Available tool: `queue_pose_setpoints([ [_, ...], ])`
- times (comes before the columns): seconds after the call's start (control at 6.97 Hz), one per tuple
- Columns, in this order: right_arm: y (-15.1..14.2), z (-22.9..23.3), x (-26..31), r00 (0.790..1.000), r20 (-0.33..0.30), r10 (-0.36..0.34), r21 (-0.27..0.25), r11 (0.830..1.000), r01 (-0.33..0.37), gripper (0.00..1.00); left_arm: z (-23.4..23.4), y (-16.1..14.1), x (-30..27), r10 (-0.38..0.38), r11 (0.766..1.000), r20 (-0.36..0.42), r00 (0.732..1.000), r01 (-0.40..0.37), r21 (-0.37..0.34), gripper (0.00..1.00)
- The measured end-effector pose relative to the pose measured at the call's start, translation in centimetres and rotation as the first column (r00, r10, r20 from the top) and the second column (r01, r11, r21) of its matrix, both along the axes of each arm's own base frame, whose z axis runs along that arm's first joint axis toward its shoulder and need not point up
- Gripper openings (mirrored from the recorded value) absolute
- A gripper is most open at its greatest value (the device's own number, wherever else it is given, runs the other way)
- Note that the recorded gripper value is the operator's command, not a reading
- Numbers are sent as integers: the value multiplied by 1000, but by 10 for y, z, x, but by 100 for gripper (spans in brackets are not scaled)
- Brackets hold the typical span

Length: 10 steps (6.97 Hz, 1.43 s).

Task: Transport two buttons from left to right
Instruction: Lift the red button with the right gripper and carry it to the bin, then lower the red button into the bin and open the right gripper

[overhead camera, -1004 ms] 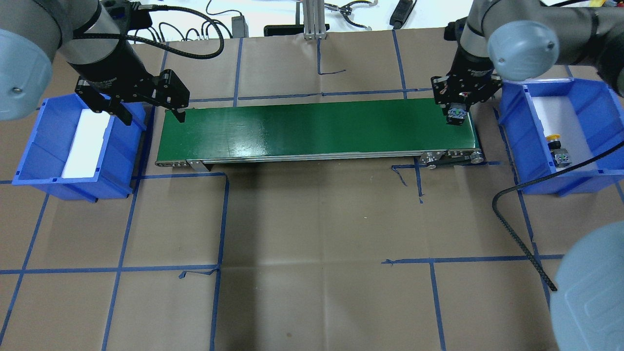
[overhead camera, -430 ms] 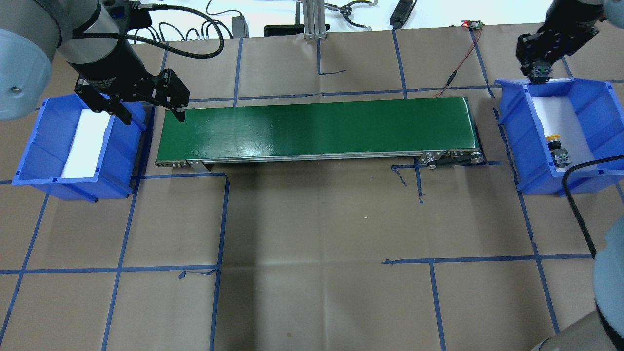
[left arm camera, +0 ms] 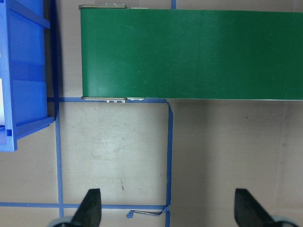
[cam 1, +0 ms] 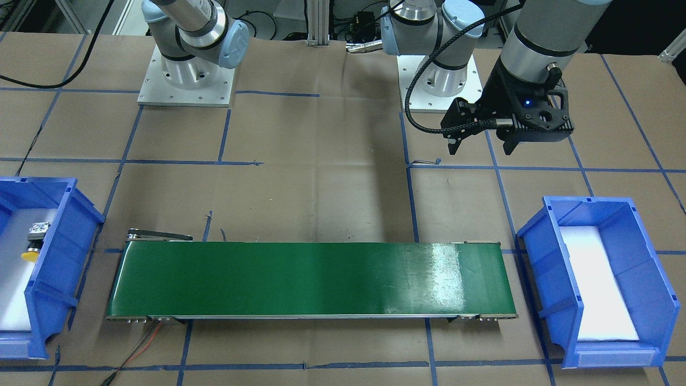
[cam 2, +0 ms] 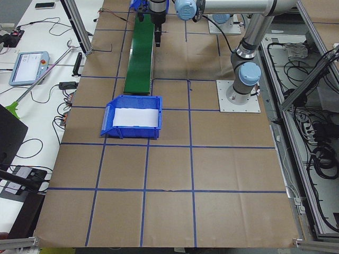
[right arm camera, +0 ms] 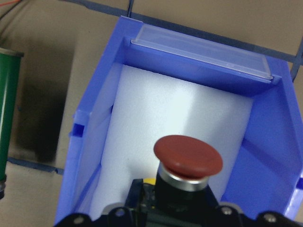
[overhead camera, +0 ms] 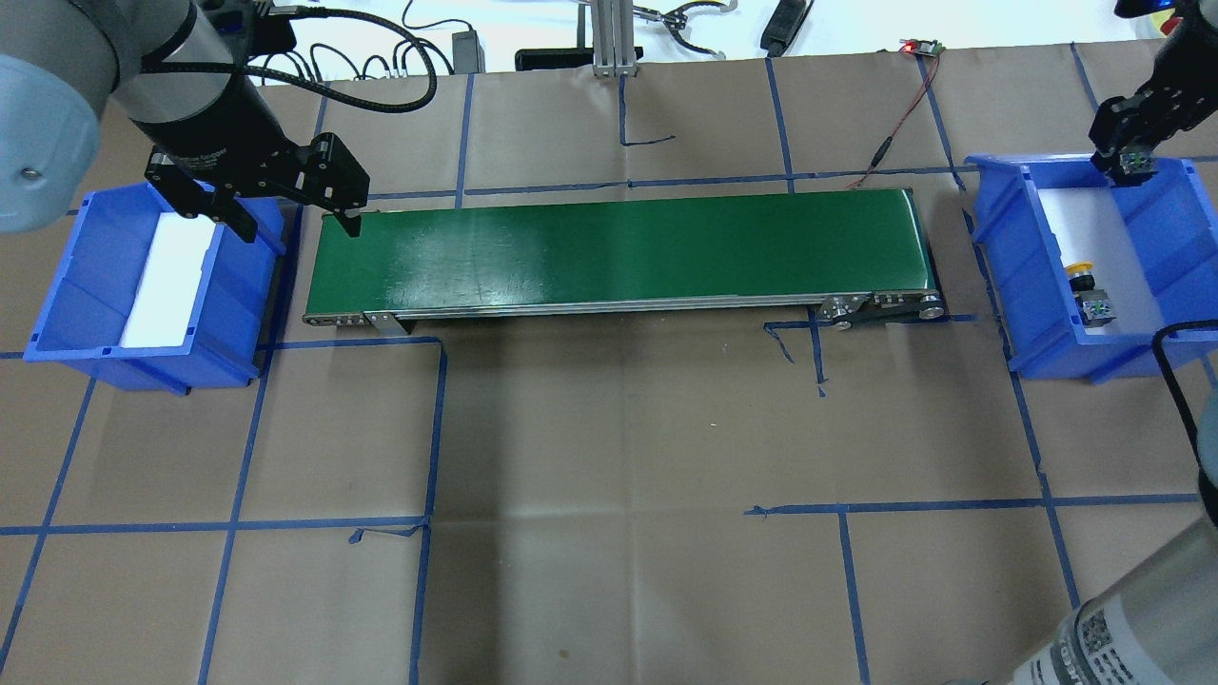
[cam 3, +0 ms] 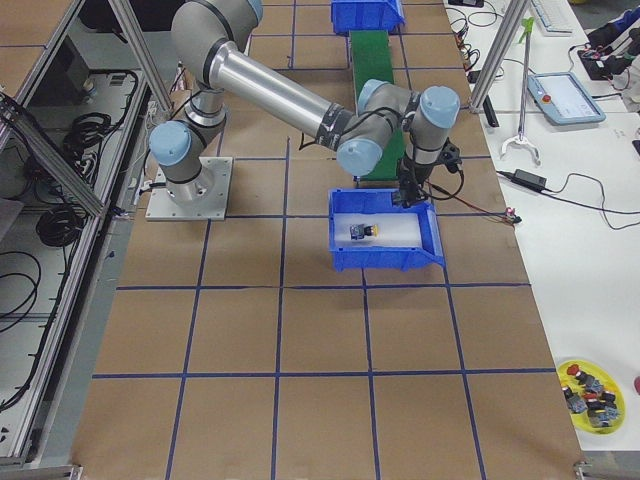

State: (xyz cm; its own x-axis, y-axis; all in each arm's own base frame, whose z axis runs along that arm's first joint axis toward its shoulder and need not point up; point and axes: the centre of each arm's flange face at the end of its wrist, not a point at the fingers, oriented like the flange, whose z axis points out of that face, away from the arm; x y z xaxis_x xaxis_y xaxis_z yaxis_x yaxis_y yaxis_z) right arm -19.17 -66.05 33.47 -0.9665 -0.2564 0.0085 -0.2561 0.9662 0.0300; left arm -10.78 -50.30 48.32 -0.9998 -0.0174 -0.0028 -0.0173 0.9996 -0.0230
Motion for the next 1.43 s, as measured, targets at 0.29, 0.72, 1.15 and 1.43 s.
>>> queue_pose_setpoints([
  [0.29, -9, -48, -10, 1000, 27, 8, 50, 999, -9, 3, 0, 0, 0, 0, 1000, 0, 1000, 0, 0, 100],
  [0.72, -5, -93, -11, 999, 44, 11, 101, 995, -15, 11, 0, 0, 0, 0, 1000, 0, 1000, 0, 0, 100],
  [1.15, -4, -104, -12, 999, 40, 1, 87, 996, -5, 100, 0, 0, 0, 0, 1000, 0, 1000, 0, 1, 100],
  [1.43, -10, -98, -14, 1000, 21, 0, 27, 1000, 0, 100, 0, 0, 0, 0, 1000, 0, 1000, 0, 1, 100],
])
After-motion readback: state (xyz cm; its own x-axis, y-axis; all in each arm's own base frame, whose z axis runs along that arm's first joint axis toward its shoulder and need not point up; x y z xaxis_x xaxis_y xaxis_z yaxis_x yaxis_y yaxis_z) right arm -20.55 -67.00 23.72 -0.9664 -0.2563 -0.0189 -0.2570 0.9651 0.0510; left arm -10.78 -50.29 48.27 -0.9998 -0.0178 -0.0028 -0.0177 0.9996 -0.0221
